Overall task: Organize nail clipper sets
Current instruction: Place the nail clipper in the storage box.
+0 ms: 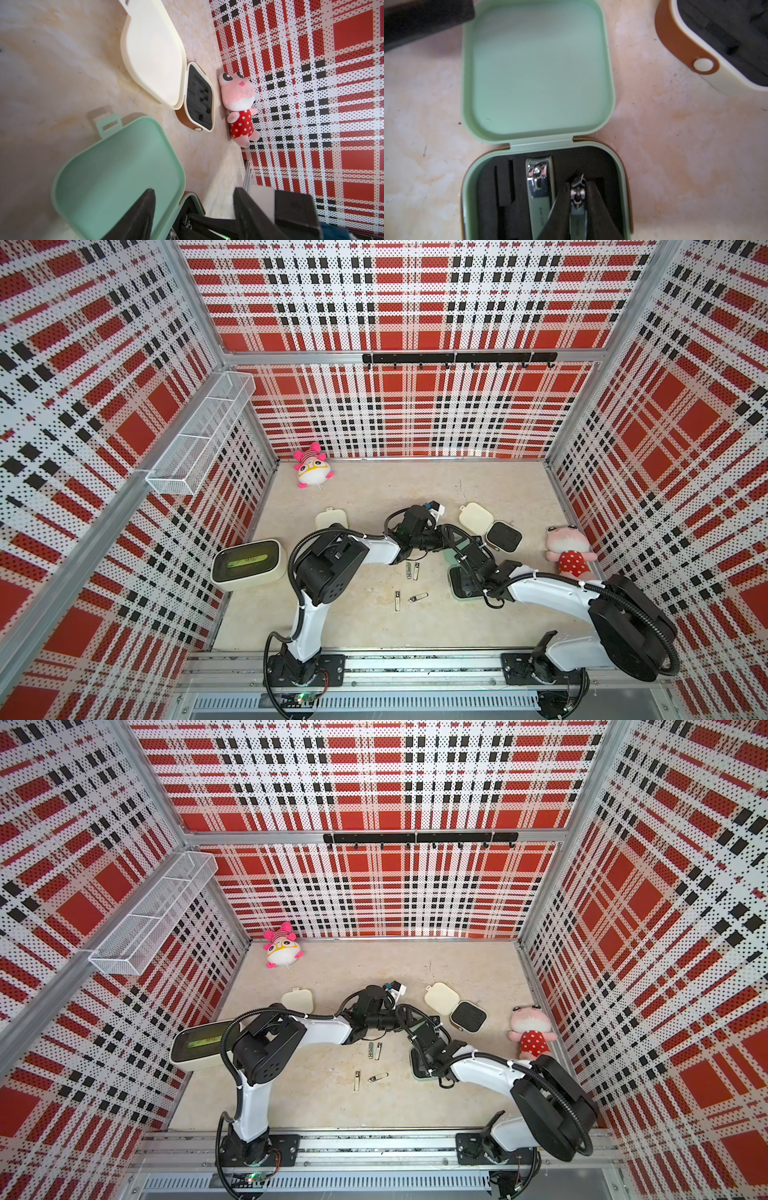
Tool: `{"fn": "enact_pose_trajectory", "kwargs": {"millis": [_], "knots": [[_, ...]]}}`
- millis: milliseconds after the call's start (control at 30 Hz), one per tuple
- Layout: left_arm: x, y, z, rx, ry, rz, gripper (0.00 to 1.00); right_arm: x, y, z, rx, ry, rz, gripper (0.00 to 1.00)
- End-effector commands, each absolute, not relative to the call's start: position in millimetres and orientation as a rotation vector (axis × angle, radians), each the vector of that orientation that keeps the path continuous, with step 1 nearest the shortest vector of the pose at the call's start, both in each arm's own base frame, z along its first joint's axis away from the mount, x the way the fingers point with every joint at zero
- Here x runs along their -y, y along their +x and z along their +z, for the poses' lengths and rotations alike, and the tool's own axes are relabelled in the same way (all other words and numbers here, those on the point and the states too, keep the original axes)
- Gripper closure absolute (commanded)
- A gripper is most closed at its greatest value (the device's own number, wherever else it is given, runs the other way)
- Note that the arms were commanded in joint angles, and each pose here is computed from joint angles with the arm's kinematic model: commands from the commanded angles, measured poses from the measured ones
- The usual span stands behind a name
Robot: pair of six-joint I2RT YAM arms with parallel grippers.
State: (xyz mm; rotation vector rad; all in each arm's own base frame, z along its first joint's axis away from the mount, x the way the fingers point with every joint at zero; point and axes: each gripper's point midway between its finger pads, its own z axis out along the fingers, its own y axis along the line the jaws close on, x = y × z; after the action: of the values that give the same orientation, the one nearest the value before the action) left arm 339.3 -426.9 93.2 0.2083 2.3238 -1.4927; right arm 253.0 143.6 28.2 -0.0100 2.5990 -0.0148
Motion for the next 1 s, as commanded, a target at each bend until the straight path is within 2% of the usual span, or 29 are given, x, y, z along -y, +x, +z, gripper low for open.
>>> {"fn": "enact_pose_trajectory", "kwargs": {"millis": [0,700,967], "knots": [[422.4,343.0,88.0,-2.316,0.199,-1.494,0.36,-144.8,248.1,18.2,-2.635,0.003,0.008,0.81],[404.1,353.2,85.2,-2.313,0.154,-1.484,0.36,-165.9,246.1,14.9,-2.668,-0.013,0.098,0.80],[403.1,352.8,88.7,-2.306,0.157,-1.486,0.36,-167.0,251.9,22.9,-2.644,-0.016,0.073,0.77]]}}
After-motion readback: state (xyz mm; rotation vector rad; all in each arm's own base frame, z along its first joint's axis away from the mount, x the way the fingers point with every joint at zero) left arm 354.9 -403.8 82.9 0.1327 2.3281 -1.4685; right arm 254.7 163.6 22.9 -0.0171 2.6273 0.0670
